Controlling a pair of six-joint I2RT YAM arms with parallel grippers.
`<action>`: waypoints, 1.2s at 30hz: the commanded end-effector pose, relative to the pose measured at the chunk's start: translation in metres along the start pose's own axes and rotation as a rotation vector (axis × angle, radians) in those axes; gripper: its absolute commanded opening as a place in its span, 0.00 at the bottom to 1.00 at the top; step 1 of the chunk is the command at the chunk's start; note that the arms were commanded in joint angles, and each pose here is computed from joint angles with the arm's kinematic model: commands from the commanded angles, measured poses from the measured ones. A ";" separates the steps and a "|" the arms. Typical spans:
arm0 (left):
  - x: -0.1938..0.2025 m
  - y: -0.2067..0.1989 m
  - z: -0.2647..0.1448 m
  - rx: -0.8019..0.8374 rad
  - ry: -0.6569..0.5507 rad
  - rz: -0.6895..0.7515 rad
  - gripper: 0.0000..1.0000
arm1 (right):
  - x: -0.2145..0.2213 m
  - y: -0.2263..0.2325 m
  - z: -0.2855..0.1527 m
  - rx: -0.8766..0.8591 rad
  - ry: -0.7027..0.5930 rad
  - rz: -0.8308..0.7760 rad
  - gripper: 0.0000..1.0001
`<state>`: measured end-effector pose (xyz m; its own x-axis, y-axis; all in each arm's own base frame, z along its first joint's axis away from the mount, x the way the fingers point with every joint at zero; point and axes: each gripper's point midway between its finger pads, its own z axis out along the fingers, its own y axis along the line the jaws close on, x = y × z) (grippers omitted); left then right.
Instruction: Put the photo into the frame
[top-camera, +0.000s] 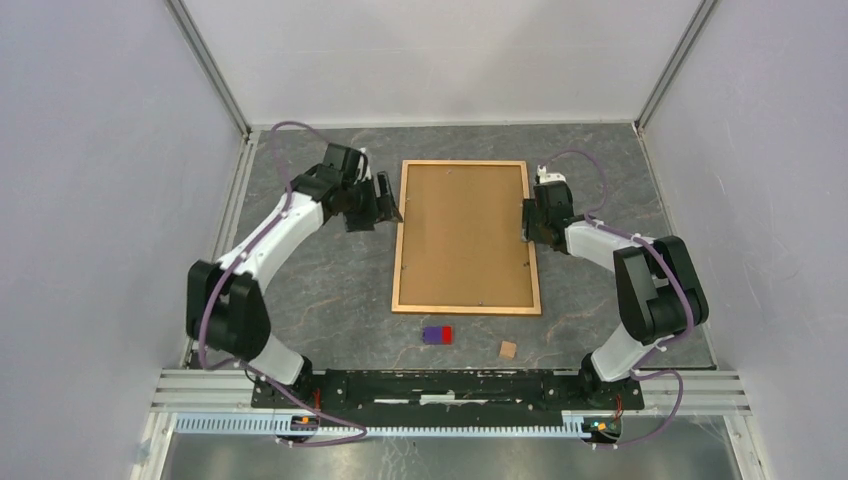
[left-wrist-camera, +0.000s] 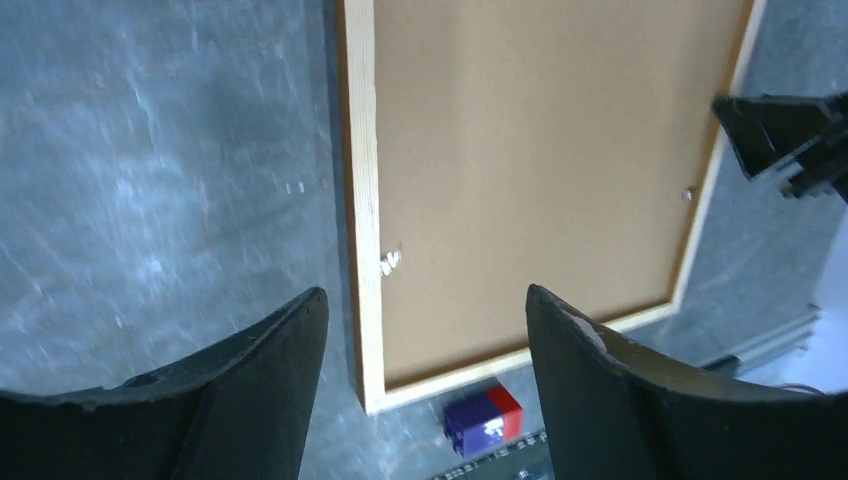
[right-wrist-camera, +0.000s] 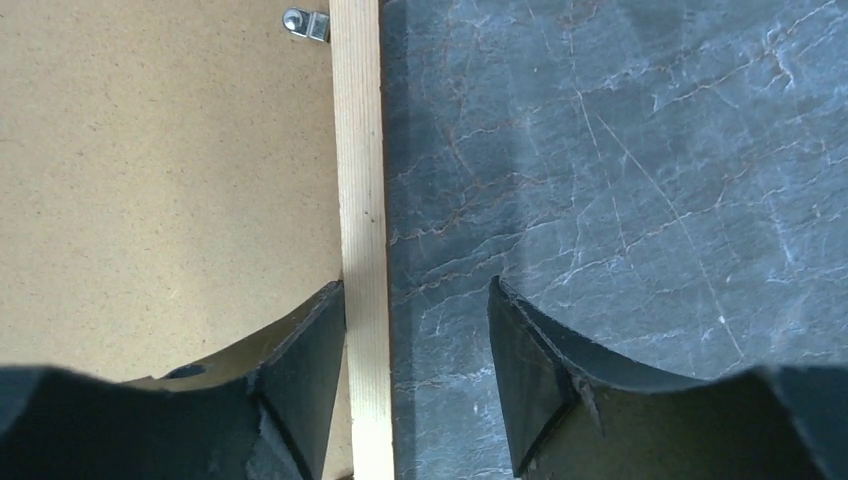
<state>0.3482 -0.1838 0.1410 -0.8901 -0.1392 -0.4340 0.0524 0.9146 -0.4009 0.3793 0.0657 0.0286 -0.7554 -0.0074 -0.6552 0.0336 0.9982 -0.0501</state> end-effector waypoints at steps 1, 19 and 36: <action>0.043 -0.009 -0.015 0.050 0.059 -0.313 0.75 | 0.039 -0.009 -0.002 0.051 0.094 0.088 0.52; 0.170 -0.042 0.020 -0.068 0.205 -0.957 0.72 | 0.043 0.015 0.003 -0.037 0.057 0.317 0.00; 0.179 -0.013 0.077 -0.280 0.222 -1.017 0.42 | 0.045 0.025 0.000 -0.113 0.038 0.294 0.00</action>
<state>0.1910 -0.2567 0.0157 -0.5574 -0.7913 0.2515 -0.8238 0.4892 -0.2866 0.3758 0.0836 0.0261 -0.6769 0.2395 -0.6960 0.1527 0.9707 0.1856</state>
